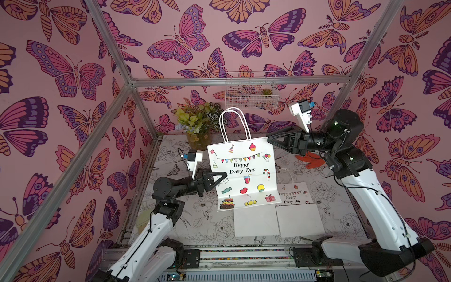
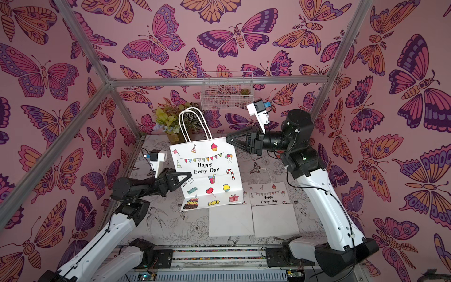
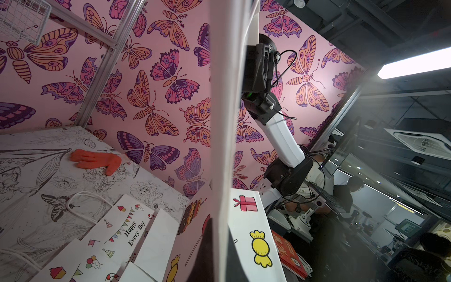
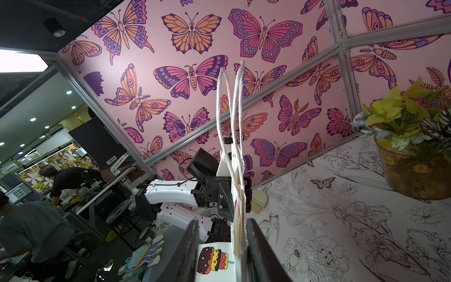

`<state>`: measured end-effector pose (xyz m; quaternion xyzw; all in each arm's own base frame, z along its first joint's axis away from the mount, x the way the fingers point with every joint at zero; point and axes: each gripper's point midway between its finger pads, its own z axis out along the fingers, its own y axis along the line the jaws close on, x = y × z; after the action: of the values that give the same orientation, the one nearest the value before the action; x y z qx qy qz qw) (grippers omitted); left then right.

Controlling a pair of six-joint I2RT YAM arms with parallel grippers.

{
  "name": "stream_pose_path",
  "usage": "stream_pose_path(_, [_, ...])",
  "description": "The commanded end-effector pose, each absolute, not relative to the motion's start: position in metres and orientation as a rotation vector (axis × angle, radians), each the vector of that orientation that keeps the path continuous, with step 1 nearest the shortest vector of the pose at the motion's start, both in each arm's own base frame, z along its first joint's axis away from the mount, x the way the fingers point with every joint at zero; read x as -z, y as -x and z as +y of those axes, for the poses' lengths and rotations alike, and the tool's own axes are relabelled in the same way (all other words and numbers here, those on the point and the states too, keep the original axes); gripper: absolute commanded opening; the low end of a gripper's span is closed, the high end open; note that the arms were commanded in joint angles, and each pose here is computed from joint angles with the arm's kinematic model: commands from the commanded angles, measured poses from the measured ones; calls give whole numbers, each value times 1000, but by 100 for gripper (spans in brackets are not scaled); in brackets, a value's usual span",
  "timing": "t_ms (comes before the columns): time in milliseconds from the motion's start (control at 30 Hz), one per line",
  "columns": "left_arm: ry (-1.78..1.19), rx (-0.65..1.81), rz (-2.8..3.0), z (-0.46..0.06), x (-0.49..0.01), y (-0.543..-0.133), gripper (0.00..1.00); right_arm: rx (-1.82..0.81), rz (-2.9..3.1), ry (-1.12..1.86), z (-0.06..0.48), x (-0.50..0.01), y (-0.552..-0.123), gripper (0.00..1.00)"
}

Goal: Put away the paper bag
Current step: Press the paper bag.

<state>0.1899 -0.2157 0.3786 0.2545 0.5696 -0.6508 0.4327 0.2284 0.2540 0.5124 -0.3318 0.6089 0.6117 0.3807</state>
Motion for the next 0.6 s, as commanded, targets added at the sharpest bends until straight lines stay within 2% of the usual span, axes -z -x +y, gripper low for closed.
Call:
stream_pose_path(0, [-654,1608,1398,-215,-383,-187,0,-1568,1566,861,254,-508,-230,29])
stream_pose_path(233, [-647,1605,1398,-215,-383,-189,0,-1544,1590,848,253,-499,-233,0])
stream_pose_path(367, [-643,1605,1399,-215,-384,-189,0,-1532,1595,847,253,-497,-232,0])
stream_pose_path(400, [-642,1604,1397,-215,-384,-189,0,-1535,1598,846,253,-496,-231,3])
stream_pose_path(433, [-641,1603,1395,-215,-385,-188,0,-1537,1600,847,252,-494,-230,15])
stream_pose_path(467, [-640,1602,1394,-214,-386,-188,0,-1540,1604,847,252,-491,-228,35])
stream_pose_path(500, [-640,1601,1391,-214,-386,-188,0,-1543,1610,847,251,-486,-227,50])
stream_pose_path(533, [-641,1600,1388,-214,-387,-187,0,-1548,1622,846,251,-480,-225,63])
stream_pose_path(567, [-640,1598,1388,-214,-387,-187,0,-1552,1639,841,250,-473,-223,70])
